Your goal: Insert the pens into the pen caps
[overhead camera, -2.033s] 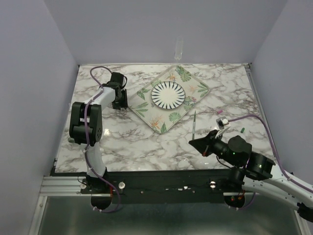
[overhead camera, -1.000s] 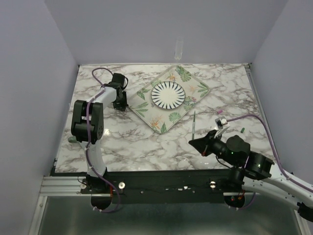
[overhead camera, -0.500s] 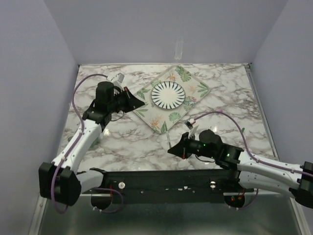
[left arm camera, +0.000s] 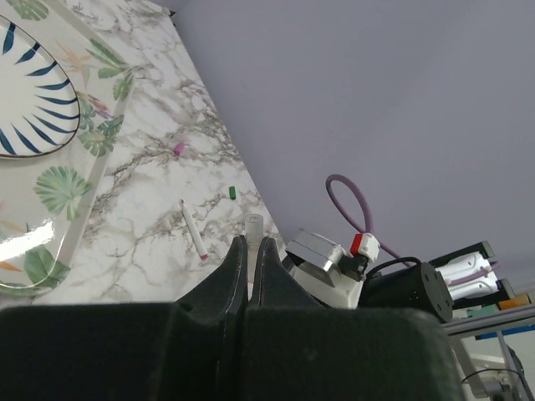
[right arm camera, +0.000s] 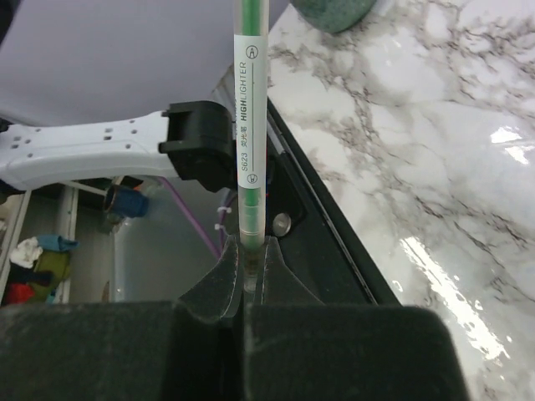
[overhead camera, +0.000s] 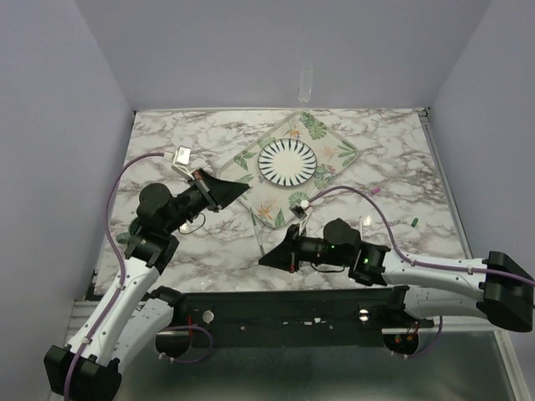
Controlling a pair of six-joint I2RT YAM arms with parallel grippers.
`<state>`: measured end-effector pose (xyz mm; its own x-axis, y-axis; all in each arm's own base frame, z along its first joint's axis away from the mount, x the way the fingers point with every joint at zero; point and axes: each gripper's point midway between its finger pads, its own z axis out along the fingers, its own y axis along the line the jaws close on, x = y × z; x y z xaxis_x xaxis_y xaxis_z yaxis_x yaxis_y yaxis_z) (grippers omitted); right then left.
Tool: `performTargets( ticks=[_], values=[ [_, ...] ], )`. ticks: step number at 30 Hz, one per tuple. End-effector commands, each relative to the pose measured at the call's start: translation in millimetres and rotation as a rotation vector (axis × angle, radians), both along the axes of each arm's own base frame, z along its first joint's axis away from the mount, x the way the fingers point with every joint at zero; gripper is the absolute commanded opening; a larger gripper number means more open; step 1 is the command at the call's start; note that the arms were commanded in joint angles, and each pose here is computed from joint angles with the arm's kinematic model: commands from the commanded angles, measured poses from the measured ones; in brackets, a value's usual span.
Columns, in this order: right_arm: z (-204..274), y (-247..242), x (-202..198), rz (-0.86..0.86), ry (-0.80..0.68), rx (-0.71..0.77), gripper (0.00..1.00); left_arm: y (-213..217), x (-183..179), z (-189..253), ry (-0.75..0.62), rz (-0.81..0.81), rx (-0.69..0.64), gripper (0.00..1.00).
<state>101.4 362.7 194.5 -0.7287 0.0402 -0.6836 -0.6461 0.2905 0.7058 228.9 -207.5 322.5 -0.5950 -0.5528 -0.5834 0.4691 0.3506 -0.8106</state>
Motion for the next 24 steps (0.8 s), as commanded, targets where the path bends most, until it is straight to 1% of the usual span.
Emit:
performTargets(
  ticks=[1,8,13,24],
  values=[
    [35.7,19.2,-4.8,0.017,-0.068,0.103,0.01,-0.5,-3.0,2.5,0.005,0.0,-0.052,0.0],
    [39.9,24.4,-6.7,0.006,-0.083,0.097,0.01,3.2,-7.3,10.2,-0.015,0.012,-0.039,0.0],
    [44.7,21.1,-1.2,-0.028,-0.097,0.097,0.01,3.2,-9.1,8.2,-0.017,0.006,-0.019,0.0],
    [47.0,18.5,2.4,-0.053,-0.106,0.092,0.01,3.7,-17.2,2.1,-0.008,-0.011,-0.017,0.0]
  ],
)
